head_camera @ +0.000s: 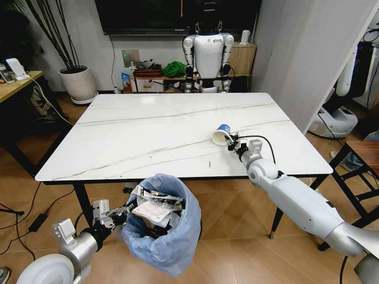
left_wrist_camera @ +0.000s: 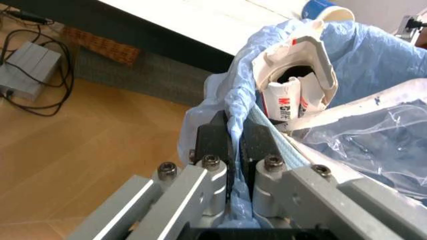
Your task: Pick up the trash bin and place the trash from the table into it.
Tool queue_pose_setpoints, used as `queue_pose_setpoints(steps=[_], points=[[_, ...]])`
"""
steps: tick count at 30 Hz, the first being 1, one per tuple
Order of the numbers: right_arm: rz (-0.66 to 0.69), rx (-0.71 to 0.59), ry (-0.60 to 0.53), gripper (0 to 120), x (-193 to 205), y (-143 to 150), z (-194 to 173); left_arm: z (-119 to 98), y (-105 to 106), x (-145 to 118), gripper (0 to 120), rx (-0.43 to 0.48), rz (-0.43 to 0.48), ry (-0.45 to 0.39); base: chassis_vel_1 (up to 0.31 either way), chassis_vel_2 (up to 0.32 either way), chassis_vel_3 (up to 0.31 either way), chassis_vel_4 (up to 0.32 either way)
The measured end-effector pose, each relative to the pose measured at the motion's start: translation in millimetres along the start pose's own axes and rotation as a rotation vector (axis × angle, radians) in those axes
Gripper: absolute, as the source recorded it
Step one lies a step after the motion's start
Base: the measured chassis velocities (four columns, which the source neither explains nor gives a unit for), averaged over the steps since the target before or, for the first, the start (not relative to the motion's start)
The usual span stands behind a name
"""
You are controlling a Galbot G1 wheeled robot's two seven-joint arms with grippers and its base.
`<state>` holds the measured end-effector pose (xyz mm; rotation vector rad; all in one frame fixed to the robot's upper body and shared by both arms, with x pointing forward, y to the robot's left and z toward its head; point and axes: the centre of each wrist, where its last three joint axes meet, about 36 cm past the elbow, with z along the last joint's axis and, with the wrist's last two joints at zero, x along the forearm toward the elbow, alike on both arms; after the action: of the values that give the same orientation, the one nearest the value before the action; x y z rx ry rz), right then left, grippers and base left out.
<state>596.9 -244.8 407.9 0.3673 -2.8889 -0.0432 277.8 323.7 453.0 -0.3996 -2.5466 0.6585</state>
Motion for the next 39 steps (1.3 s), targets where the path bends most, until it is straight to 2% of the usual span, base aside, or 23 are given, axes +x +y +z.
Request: queue_pose_setpoints(steps=[1,10,19,23,24,29,31,34,39], points=[[-0.001,-0.004,0.000,1,0.3,0.1,-0.3,0.1,0.0,0.1,0,0.000,0.000,0.000,0.000,0.000,0.000,0.000],[-0.043,-0.036,-0.019,0,7.6,-1.7,-11.6,-0.6,-1.6,0.5,0,-0.006,0.005,0.002,0.000,0.000,0.000,0.000],[-0.231,-0.119,-0.134,0,55.8,-5.7,-51.4,1.4,-2.7,-0.1,0,-0.017,0.006,0.009,0.000,0.000,0.000,0.000],[-0.411,-0.146,-0.219,0,96.6,1.0,-85.6,2.7,-3.6,0.3,0,-0.021,0.007,0.013,0.000,0.000,0.000,0.000],[-0.411,-0.146,-0.219,0,96.6,1.0,-85.6,2.7,-3.6,0.3,0,-0.021,0.007,0.013,0.000,0.000,0.000,0.000],[-0.611,-0.135,-0.255,0,141.9,23.6,-107.0,1.8,-7.2,1.4,0,-0.023,0.016,0.011,0.000,0.000,0.000,0.000],[-0.625,-0.132,-0.253,0,145.5,26.6,-107.7,1.7,-7.6,1.5,0,-0.023,0.017,0.010,0.000,0.000,0.000,0.000],[-0.734,-0.114,-0.245,0,174.9,56.6,-111.7,2.0,-9.5,2.2,0,-0.022,0.020,0.007,0.000,0.000,0.000,0.000],[-0.807,-0.091,-0.214,0,193.8,76.1,-103.6,2.8,-10.5,2.6,0,-0.020,0.019,0.007,0.000,0.000,0.000,0.000]])
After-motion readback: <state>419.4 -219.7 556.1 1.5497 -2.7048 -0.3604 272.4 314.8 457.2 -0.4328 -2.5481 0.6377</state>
